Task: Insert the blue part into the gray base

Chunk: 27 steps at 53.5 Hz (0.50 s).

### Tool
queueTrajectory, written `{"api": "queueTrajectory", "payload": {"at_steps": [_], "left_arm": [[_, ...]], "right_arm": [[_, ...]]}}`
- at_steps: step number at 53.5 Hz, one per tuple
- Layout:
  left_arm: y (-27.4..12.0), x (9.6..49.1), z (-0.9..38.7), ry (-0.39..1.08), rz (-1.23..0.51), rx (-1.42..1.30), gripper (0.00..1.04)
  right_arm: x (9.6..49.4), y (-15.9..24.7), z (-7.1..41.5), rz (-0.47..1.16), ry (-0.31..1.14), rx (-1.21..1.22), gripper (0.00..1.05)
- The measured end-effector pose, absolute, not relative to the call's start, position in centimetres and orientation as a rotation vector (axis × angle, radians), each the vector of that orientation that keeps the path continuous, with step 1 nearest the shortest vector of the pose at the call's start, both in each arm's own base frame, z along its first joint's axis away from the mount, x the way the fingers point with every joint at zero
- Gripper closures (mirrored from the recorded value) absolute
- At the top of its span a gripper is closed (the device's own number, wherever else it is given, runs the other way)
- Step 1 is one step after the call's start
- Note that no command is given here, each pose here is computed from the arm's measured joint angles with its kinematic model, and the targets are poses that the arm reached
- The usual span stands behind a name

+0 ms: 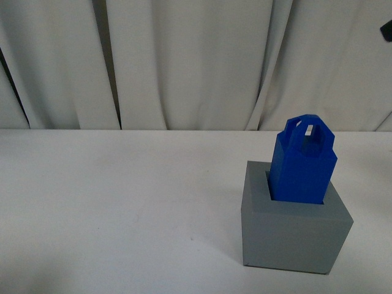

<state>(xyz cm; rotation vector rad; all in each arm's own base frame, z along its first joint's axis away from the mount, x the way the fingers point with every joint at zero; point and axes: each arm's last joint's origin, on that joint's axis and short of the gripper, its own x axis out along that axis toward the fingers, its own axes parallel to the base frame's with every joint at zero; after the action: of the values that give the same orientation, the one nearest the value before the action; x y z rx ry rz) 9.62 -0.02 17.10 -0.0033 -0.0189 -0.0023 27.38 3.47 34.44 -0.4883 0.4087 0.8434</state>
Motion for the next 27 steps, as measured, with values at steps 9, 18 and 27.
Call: {"api": "queueTrajectory", "payload": {"at_steps": [9,18,27], "left_arm": [[0.0,9.6,17.1,-0.019,0.0,-0.003,0.06],[0.0,9.6,17.1,-0.019,0.0,-0.003,0.06],[0.0,9.6,17.1,-0.019,0.0,-0.003,0.06]], "right_arm": [[26.9,3.8,32.8,0.36,0.265,-0.441,0.23],[22.6,1.8,28.3,-0.011,-0.02,-0.073,0.6],[19.5,1.1,23.6,0.015,0.009,-0.021,1.01]]}}
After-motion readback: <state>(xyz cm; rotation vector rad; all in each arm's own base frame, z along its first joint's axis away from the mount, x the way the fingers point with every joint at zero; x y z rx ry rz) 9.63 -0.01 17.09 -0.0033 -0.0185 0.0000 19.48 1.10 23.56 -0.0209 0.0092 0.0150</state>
